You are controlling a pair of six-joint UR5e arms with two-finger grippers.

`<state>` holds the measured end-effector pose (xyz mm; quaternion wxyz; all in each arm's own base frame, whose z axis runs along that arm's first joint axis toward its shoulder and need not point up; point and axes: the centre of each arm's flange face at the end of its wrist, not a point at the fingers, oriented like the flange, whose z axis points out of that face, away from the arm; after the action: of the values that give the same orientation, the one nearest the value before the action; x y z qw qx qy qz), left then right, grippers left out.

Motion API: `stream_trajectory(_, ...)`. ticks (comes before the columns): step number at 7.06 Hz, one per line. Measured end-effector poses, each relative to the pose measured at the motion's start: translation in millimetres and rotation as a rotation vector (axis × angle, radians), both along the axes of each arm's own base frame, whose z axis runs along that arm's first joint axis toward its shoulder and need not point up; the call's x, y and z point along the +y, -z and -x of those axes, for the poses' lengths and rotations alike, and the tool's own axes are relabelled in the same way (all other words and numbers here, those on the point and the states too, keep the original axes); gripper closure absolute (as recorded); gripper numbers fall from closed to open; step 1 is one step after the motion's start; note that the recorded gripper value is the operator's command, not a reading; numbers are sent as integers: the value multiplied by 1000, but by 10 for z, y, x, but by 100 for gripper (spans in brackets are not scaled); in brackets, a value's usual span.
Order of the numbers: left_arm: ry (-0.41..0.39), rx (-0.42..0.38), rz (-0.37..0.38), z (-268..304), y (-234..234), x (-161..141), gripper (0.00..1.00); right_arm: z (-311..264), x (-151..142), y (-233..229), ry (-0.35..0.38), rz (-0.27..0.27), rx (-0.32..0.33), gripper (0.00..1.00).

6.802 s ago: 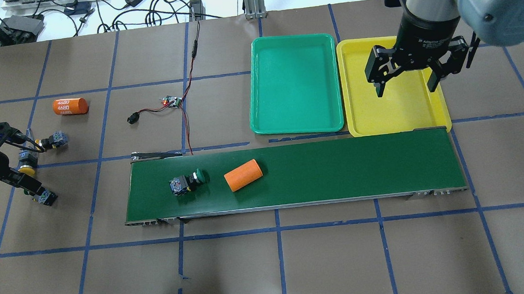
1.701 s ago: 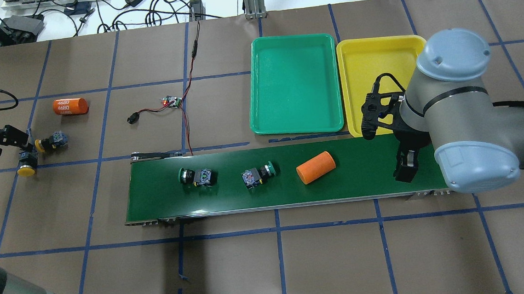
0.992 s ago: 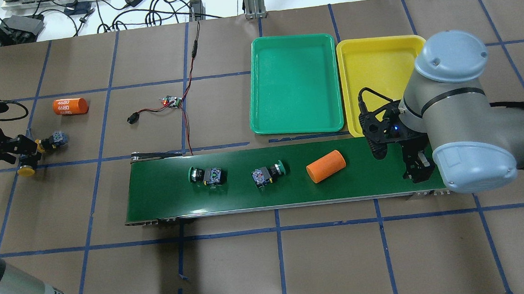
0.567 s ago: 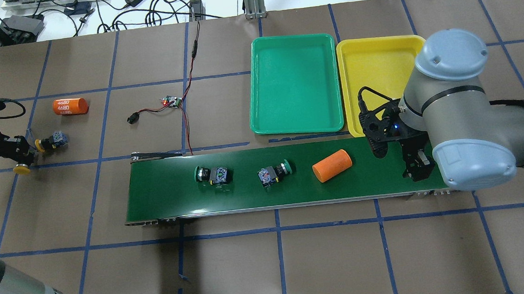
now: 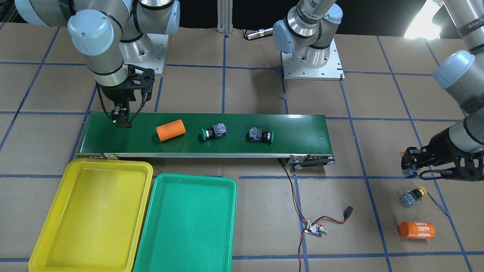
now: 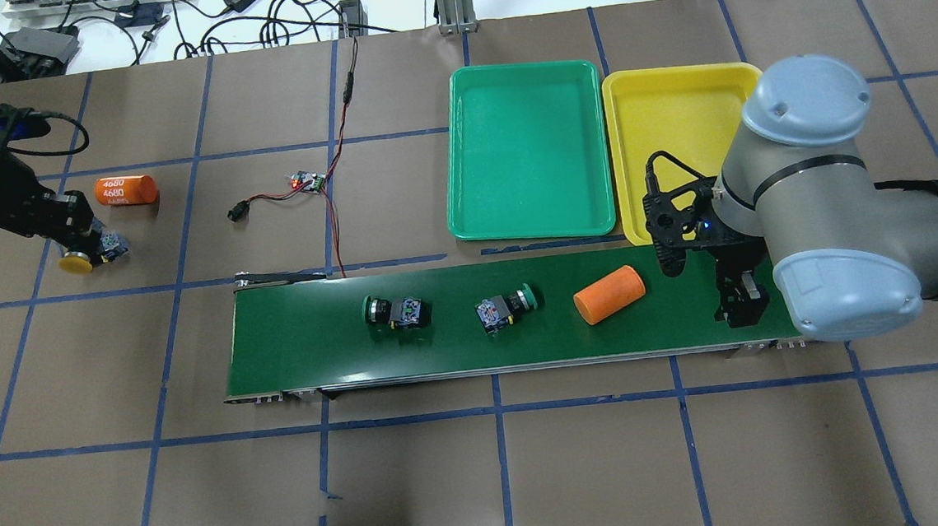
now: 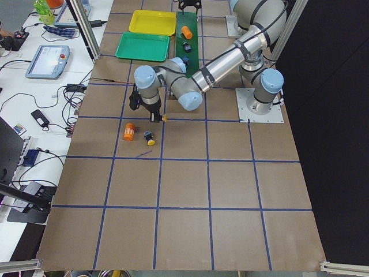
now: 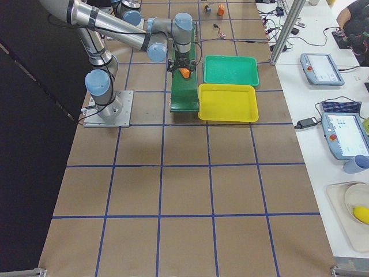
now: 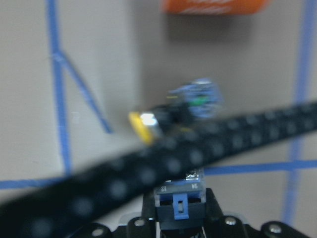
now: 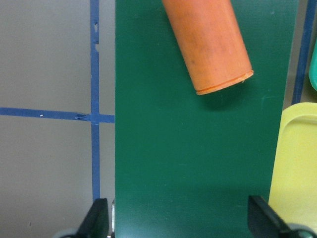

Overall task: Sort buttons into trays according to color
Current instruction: 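Return the left gripper to the pile and grasp a yellow-capped button, then place the yellow-capped button on the conveyor belt with the left gripper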

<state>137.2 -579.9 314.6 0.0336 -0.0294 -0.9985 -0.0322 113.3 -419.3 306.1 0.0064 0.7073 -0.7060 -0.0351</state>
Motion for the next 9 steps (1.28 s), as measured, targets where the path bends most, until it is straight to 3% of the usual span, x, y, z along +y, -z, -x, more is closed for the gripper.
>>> stream_trajectory(2, 27, 5, -26, 1066, -188, 330, 100, 0, 3, 15, 29, -2, 1, 0)
stream_trajectory(6, -16, -27, -50, 2305, 186, 856, 100, 4, -41, 163, 22, -38, 1, 0)
stream_trajectory(7, -13, -32, -43, 2446, 355, 935, 24, 5, -42, 175, 7, -44, -2, 0)
stream_trajectory(8, -12, -34, -32, 2503, 543, 1023, 0, 4, -45, 176, -9, -43, -5, 0)
stream_trajectory(9, -14, -35, 5, 2523, 640, 1076, 0, 3, -49, 174, -14, -40, -6, 0)
